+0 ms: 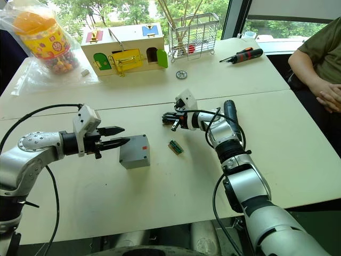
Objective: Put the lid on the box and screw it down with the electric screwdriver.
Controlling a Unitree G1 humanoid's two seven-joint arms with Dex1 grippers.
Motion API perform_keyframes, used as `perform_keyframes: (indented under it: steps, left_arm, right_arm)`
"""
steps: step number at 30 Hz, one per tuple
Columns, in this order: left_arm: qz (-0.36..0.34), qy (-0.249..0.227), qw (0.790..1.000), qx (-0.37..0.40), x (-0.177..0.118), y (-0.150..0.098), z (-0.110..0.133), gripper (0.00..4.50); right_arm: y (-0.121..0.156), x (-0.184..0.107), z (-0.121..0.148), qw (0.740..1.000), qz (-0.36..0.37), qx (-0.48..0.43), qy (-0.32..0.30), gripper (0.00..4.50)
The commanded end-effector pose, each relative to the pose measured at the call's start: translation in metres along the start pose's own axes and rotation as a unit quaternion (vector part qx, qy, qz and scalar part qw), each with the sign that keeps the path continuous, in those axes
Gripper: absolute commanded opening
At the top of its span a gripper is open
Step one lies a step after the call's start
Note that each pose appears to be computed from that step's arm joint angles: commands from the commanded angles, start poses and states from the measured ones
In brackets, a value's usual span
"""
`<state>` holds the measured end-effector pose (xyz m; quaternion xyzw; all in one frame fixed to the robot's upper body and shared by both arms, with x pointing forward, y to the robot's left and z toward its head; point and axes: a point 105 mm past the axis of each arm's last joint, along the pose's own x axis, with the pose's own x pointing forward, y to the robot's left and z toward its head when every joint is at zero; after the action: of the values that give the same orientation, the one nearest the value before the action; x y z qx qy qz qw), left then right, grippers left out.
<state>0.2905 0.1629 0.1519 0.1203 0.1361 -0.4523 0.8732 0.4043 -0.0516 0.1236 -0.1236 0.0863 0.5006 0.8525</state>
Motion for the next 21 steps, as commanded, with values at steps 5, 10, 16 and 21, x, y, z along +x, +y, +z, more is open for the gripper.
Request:
perform_keyframes:
  steps: [5,10,16,21]
  left_arm:
    - [0.004,-0.01,1.0,0.012,-0.003,0.002,0.005,2.15]
    - [-0.017,0.001,1.0,0.006,-0.017,-0.004,0.009,2.15]
    - [-0.051,0.035,0.998,0.013,-0.025,-0.021,0.003,2.15]
    - [-0.056,0.032,0.998,0.011,-0.02,-0.026,0.003,2.15]
  right_arm:
    - [-0.002,-0.011,0.052,0.997,-0.005,-0.032,-0.069,0.07]
    - [0.04,-0.021,0.076,0.991,0.065,-0.054,-0.1,0.07]
    - [0.088,-0.022,0.068,0.988,0.105,-0.037,-0.107,0.07]
    - [0.105,-0.018,0.057,0.989,0.107,-0.013,-0.105,0.07]
